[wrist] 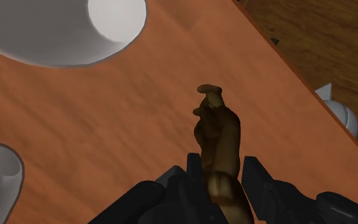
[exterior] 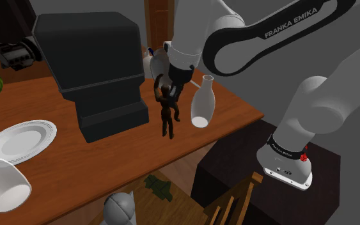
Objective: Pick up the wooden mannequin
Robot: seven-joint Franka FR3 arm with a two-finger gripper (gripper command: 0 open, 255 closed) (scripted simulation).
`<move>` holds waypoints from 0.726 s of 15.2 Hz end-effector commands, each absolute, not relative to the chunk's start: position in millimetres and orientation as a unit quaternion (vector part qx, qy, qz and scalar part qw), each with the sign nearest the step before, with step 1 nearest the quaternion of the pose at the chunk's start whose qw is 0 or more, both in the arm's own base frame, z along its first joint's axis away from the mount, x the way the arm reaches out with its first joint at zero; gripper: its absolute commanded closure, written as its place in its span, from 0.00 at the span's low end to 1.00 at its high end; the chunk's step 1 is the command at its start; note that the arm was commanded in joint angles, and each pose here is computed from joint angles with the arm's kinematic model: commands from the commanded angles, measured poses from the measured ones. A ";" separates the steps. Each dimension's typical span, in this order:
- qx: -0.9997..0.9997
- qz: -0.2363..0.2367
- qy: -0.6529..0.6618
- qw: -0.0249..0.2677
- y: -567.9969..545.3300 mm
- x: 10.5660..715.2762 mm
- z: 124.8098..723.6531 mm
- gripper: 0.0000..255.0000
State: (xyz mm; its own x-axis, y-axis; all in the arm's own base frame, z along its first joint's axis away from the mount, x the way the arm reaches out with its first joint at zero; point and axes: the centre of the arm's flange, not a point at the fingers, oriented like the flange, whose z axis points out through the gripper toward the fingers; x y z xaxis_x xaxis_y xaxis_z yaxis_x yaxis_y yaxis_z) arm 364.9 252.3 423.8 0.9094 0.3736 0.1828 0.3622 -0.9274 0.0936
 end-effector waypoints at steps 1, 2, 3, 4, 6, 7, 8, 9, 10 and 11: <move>0.977 0.099 0.188 0.029 252.5 365.1 423.4 1.00; 0.977 0.099 0.188 0.029 252.6 365.1 423.4 1.00; 0.977 0.099 0.188 0.029 252.6 365.1 423.4 1.00; 0.977 0.099 0.188 0.029 252.6 365.1 423.2 1.00; 0.977 0.099 0.188 0.029 252.6 365.2 423.0 1.00; 0.977 0.099 0.188 0.029 252.6 365.2 423.0 1.00; 0.977 0.099 0.188 0.029 252.4 364.3 422.8 1.00; 0.977 0.099 0.188 0.029 252.4 364.2 428.1 1.00; 0.977 0.099 0.188 0.029 252.4 364.3 433.4 1.00; 0.977 0.099 0.188 0.029 252.4 364.3 438.7 1.00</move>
